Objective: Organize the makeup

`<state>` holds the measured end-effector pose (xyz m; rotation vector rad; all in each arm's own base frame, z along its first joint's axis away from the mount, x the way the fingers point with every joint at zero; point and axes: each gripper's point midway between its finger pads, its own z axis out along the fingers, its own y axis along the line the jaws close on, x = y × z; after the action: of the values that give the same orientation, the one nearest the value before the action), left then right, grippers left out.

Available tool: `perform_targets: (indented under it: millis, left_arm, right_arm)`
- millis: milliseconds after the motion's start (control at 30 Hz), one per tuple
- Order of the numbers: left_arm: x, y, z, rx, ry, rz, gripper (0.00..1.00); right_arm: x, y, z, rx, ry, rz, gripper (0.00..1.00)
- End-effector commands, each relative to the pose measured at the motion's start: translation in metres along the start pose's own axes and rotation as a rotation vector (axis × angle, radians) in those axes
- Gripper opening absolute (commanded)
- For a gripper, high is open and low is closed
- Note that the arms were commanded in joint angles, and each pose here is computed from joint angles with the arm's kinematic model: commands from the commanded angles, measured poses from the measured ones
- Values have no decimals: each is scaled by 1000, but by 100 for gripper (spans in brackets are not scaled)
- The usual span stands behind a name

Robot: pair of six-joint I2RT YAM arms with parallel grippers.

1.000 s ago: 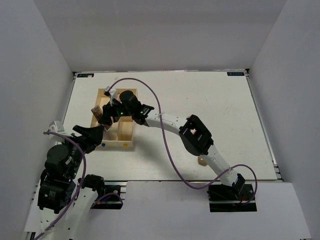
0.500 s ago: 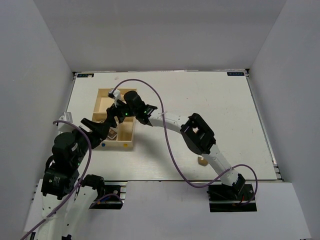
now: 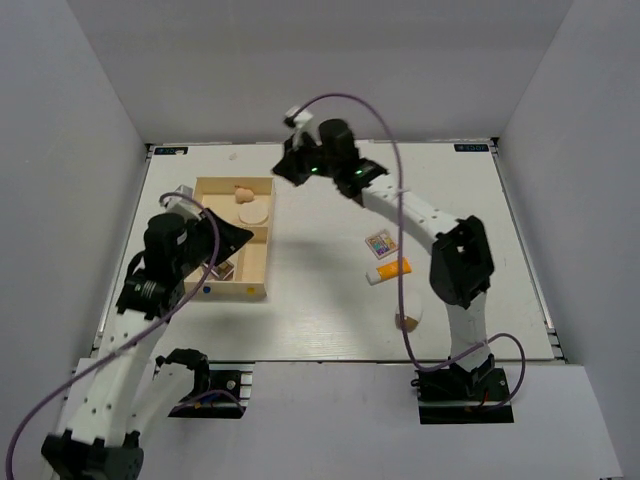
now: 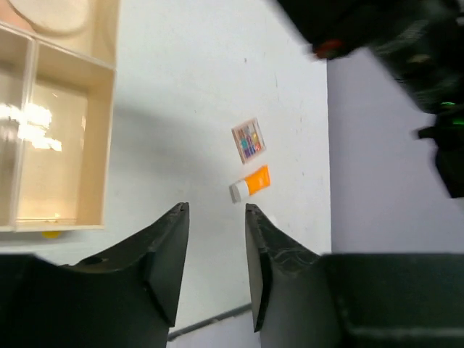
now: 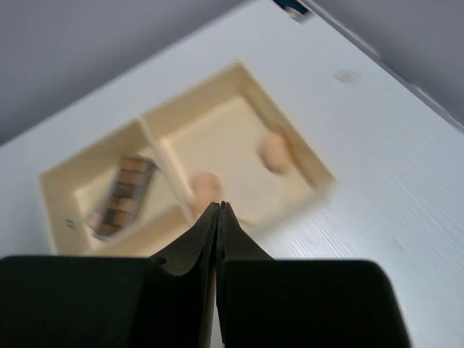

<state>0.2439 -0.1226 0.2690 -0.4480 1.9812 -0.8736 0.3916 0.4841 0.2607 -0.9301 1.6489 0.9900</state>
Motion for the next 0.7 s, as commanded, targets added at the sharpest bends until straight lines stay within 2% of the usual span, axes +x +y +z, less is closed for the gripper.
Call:
perform_targets:
  millis: [0, 33, 100, 133, 200, 233, 367, 533, 667]
  left_arm:
    - [9, -20, 28, 101, 104, 15, 44]
    - [9, -20, 33, 98, 116, 19, 44]
    - [11, -17, 49, 80, 148, 29, 43]
    - [13, -21, 52, 87, 157, 36, 43]
    - [21, -20, 65, 82, 191, 42, 46]
    - [26, -18, 69, 78, 206, 41, 53]
    - [46, -19, 81, 86, 254, 47, 69]
    - [55, -19, 80, 71, 263, 56, 73]
    - [54, -15, 72, 46, 244, 59, 74]
  right_arm:
    - [27, -81, -76, 230, 135, 30, 0]
    - [54, -91, -93, 257, 212, 44, 14]
    - [62, -117, -132, 334, 276, 8, 36]
    - [82, -119, -147, 351, 358, 23, 64]
    - [107, -133, -180, 397, 459, 16, 83]
    - [118, -135, -190, 403, 504, 25, 89]
    - [180, -132, -239, 412, 757, 103, 89]
    - [217, -136, -268, 463, 872, 91, 89]
    - [241, -139, -274, 481, 935, 87, 89]
